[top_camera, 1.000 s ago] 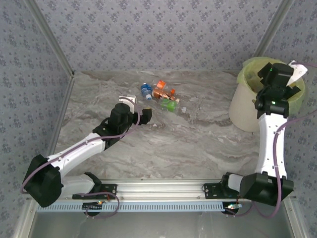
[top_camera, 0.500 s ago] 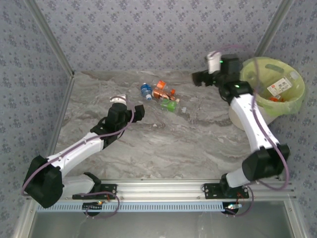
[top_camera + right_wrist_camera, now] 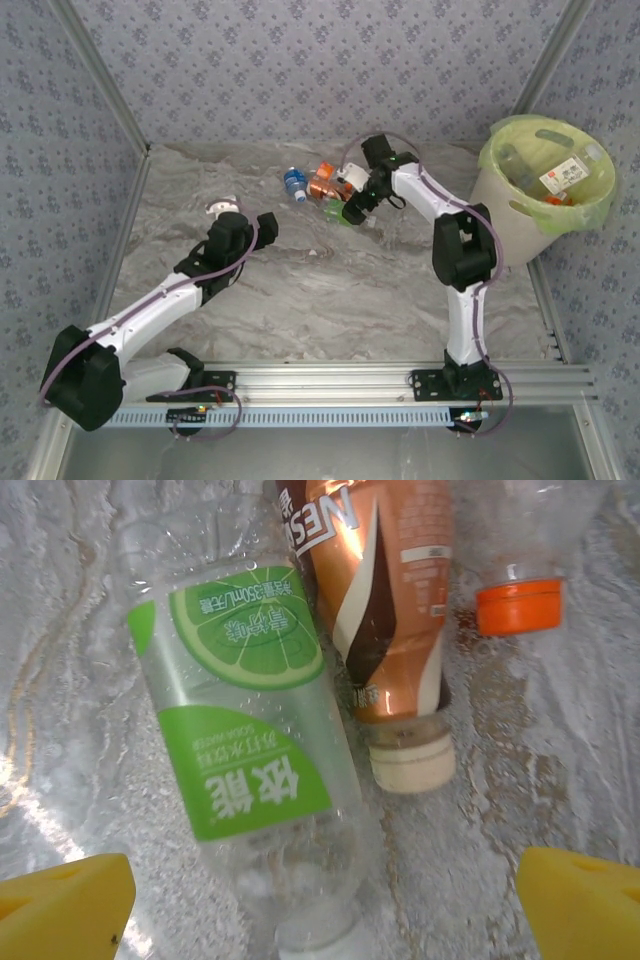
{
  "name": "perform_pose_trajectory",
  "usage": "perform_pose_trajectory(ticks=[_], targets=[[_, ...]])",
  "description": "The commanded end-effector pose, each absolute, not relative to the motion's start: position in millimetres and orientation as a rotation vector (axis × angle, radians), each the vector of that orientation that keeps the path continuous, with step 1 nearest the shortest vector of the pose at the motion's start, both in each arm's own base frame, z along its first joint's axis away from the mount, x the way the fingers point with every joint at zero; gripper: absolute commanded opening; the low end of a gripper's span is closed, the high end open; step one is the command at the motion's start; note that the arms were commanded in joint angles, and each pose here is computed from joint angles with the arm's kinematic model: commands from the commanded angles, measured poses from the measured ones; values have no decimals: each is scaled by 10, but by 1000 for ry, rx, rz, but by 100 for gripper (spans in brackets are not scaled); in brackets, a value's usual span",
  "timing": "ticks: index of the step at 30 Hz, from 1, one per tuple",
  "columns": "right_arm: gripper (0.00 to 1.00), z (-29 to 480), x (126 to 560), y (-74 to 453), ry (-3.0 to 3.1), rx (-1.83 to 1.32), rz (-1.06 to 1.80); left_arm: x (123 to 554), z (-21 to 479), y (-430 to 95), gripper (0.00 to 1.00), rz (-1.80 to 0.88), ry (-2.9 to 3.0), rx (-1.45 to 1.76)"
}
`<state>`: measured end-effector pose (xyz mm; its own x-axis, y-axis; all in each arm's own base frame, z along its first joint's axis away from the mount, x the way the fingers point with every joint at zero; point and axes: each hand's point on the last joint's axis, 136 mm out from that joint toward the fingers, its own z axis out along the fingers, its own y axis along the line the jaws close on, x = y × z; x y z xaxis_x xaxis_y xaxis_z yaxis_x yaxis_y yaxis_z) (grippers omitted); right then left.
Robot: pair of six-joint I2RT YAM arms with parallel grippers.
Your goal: Put the plastic bottles in the bin
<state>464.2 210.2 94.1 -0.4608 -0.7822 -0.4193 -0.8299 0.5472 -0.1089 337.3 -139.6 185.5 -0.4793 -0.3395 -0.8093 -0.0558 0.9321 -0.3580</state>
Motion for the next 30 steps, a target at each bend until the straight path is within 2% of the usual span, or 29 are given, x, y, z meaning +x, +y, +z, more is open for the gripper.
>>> perform_pose_trajectory(ticks=[1, 7, 16, 18, 22, 30], targets=[[100, 820, 4632, 2144, 2370, -1419, 121, 3347, 1847, -1290, 99, -319, 2047, -325], [91, 596, 4508, 2251, 2418, -1488, 166, 3340, 1832, -1280, 99, -313, 2052, -328], [61, 586, 4489, 2192, 2405, -1467, 89, 3360, 1798, -1292, 99, -315, 2056, -331], [55, 659, 4482, 2184, 2385, -1458, 76, 3365, 1795, -1298, 99, -319, 2055, -331], [49, 912, 4399, 2182, 2330, -1430, 75, 3373, 1796, -1312, 100, -322, 2057, -327], [45, 1654, 4015, 2035, 2185, -1320, 96, 3384, 1801, -1306, 99, -318, 2054, -331]])
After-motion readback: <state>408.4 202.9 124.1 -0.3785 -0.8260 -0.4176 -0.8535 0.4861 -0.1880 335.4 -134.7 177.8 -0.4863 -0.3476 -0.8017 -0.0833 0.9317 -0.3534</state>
